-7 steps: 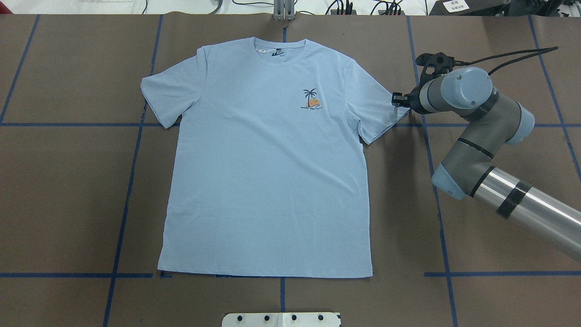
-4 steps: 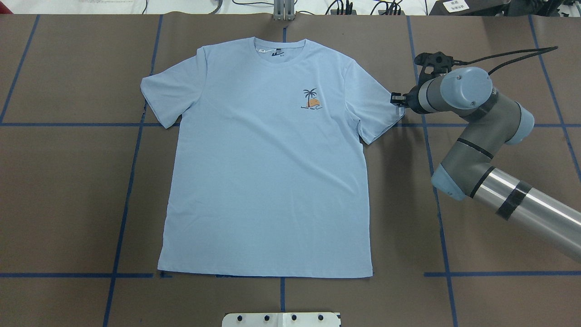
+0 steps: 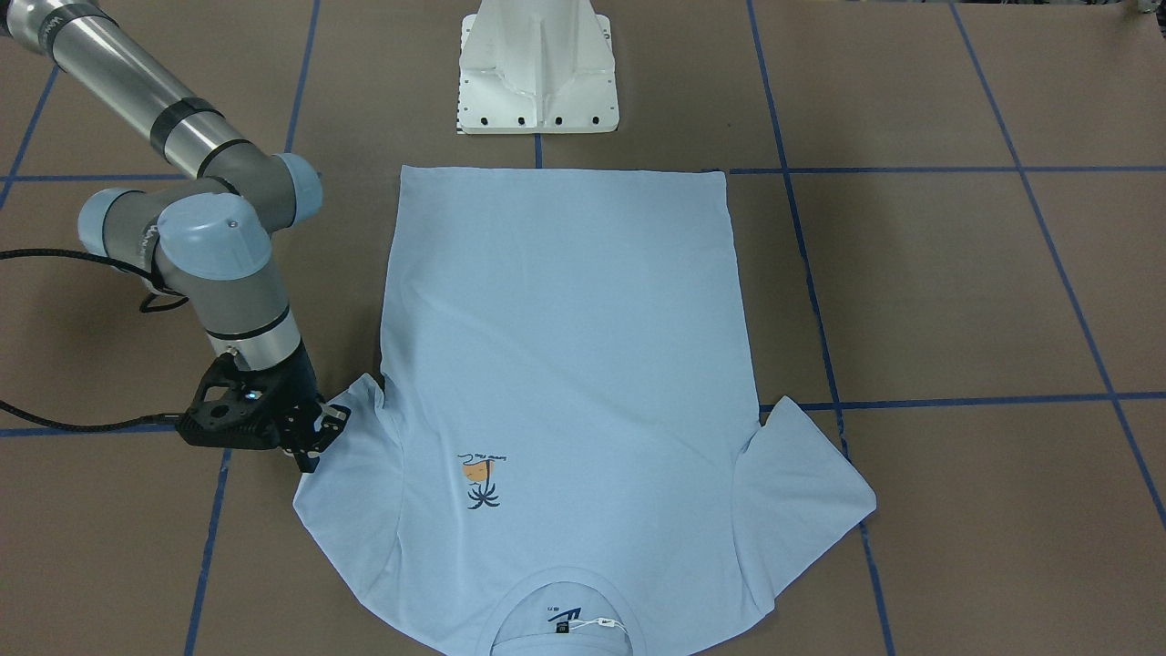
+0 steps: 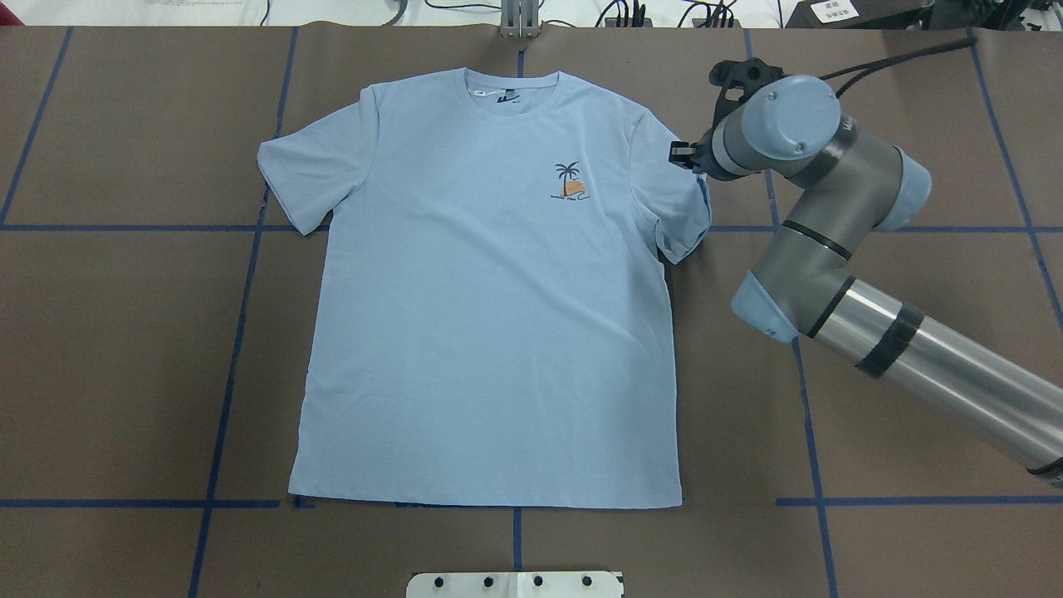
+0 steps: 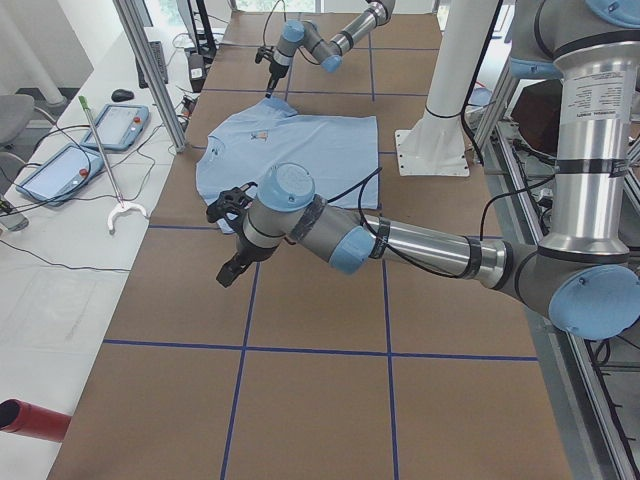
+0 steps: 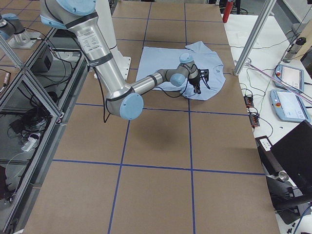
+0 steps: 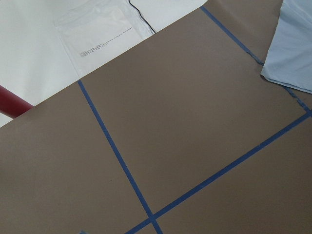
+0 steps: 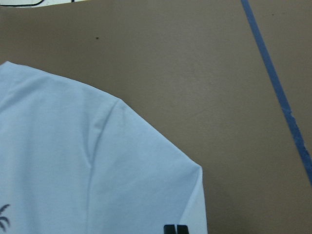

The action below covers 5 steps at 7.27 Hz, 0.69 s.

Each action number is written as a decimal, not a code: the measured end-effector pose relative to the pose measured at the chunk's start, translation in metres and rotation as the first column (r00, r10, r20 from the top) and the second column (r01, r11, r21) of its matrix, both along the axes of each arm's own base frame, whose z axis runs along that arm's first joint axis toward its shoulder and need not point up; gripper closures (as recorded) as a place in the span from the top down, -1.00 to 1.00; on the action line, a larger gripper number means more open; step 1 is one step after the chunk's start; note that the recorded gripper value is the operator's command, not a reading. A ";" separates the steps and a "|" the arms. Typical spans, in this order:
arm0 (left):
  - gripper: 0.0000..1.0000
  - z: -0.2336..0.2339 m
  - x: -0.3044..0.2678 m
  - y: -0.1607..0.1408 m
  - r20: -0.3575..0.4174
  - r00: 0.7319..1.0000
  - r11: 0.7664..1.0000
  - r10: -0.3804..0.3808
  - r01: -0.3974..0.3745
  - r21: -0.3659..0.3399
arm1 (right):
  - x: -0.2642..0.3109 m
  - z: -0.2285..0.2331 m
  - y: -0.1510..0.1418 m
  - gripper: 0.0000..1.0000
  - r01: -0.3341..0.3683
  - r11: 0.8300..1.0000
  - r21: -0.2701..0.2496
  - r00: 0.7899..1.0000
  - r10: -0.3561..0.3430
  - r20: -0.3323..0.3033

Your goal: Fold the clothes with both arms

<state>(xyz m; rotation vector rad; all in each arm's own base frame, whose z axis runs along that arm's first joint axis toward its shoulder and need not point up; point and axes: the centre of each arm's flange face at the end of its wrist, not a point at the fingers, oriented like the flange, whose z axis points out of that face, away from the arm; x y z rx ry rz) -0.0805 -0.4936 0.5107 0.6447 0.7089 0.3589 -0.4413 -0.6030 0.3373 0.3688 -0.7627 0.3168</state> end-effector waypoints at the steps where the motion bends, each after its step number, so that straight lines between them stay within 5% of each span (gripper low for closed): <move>1: 1.00 0.000 0.000 0.000 0.000 1.000 1.000 0.000 0.000 -0.001 | -0.022 -0.035 -0.003 -1.00 -0.028 1.000 -0.007 1.000 0.028 0.000; 4: 1.00 0.001 0.000 0.001 -0.001 1.000 1.000 0.000 0.000 -0.003 | -0.097 -0.097 -0.009 -1.00 -0.108 0.994 0.000 0.994 0.108 -0.002; 5: 1.00 0.001 0.000 0.001 -0.001 1.000 1.000 -0.001 0.001 -0.003 | -0.114 -0.105 -0.003 0.61 -0.111 0.994 0.013 0.994 0.111 -0.007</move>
